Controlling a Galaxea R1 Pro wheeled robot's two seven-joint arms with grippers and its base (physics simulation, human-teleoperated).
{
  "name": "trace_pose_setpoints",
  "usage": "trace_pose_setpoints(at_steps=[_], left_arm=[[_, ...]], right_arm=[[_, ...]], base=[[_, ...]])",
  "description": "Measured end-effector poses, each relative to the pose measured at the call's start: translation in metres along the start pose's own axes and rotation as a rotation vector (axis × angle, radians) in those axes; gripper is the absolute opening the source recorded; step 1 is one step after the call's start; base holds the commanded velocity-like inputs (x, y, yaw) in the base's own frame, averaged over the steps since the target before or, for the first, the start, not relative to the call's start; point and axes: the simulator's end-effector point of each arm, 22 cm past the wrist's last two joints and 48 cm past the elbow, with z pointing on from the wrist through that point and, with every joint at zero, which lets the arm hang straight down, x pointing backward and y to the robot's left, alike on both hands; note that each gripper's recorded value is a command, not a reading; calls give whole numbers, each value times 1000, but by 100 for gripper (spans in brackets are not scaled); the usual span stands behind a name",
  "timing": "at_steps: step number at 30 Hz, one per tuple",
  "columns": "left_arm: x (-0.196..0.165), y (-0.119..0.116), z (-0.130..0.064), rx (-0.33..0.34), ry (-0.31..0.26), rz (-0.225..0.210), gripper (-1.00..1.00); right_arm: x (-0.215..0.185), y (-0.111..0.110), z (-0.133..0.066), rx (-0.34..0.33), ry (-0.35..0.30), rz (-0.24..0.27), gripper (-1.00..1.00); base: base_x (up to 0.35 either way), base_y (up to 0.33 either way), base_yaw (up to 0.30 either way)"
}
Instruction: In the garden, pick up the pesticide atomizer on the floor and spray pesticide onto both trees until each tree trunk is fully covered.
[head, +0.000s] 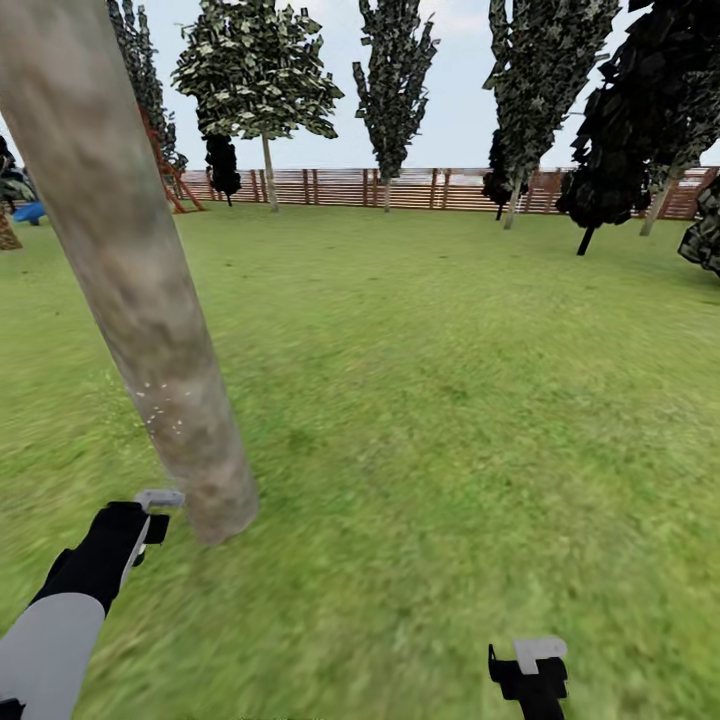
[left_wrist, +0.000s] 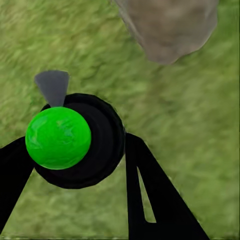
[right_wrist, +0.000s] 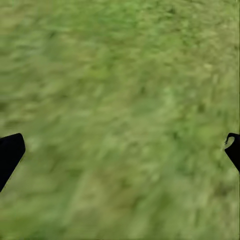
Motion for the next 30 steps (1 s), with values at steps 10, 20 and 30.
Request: trace_pose_setpoints(at_steps=[10, 20, 30], left_arm=[[25, -18, 13, 20, 22, 25, -100], [40, 26, 21, -46, 42, -5, -100], [38, 22, 21, -69, -10, -12, -100]], right_arm=[[1, -1, 0, 1, 1, -1, 100], [0, -1, 0, 1, 0, 0, 100], [1, -1, 0, 2, 1, 0, 100]], base=[[88, -255, 46], [194, -106, 48], [23, -69, 207]])
